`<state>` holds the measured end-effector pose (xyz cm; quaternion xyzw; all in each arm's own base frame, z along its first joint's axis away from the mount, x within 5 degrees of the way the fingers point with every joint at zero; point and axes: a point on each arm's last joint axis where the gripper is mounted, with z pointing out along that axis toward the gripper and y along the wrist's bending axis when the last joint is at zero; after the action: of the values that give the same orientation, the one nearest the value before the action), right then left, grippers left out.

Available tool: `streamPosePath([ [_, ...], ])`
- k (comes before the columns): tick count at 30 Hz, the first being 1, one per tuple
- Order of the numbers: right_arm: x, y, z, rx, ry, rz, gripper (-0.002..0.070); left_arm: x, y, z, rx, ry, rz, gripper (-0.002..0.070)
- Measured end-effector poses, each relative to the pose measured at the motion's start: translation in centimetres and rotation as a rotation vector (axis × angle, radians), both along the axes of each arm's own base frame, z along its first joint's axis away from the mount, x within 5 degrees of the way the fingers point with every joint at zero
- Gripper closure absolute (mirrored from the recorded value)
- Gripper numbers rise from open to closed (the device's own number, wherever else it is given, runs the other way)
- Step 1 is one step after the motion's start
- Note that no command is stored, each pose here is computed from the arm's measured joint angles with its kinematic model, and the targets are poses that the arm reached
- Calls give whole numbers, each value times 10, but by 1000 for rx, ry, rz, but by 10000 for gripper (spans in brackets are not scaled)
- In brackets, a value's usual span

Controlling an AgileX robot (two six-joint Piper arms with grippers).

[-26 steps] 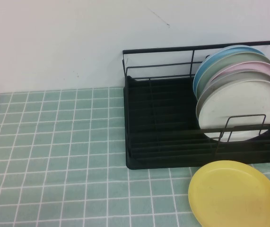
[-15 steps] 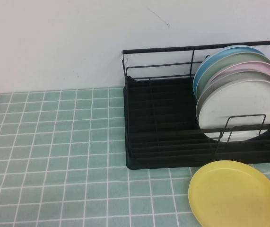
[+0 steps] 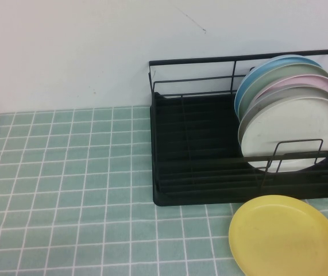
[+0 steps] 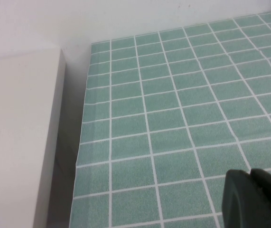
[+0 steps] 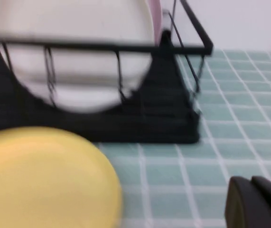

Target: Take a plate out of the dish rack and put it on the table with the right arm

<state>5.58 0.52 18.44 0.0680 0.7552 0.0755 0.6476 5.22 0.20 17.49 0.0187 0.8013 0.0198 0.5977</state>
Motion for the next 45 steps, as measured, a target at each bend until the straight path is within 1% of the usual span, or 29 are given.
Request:
streamPosePath([
  [5,0,0,0,0,0,0,678,0,0,0,0,0,0,678],
  [7,0,0,4,103,-38,-9,678,0,0,0,0,0,0,678],
  [9,1,0,5,130,-55,-13,678,0,0,0,0,0,0,678],
  [10,1,0,5,118,-55,-10,678,0,0,0,0,0,0,678],
  [11,1,1,5,87,-53,-3,678,0,0,0,0,0,0,678],
  [13,0,2,3,-21,-35,23,678,0,0,0,0,0,0,678],
  [16,-1,4,-3,-317,16,96,678,0,0,0,0,0,0,678],
  [17,-1,4,-4,-384,29,114,678,0,0,0,0,0,0,678],
  [18,-1,5,-5,-432,36,130,678,0,0,0,0,0,0,678],
  [20,-1,5,-6,-471,42,145,678,0,0,0,0,0,0,678],
  [35,-2,6,-7,-477,43,154,678,0,0,0,0,0,0,678],
  [40,-2,7,-6,-433,35,157,678,0,0,0,0,0,0,678],
  [45,-2,7,-6,-422,32,159,678,0,0,0,0,0,0,678],
])
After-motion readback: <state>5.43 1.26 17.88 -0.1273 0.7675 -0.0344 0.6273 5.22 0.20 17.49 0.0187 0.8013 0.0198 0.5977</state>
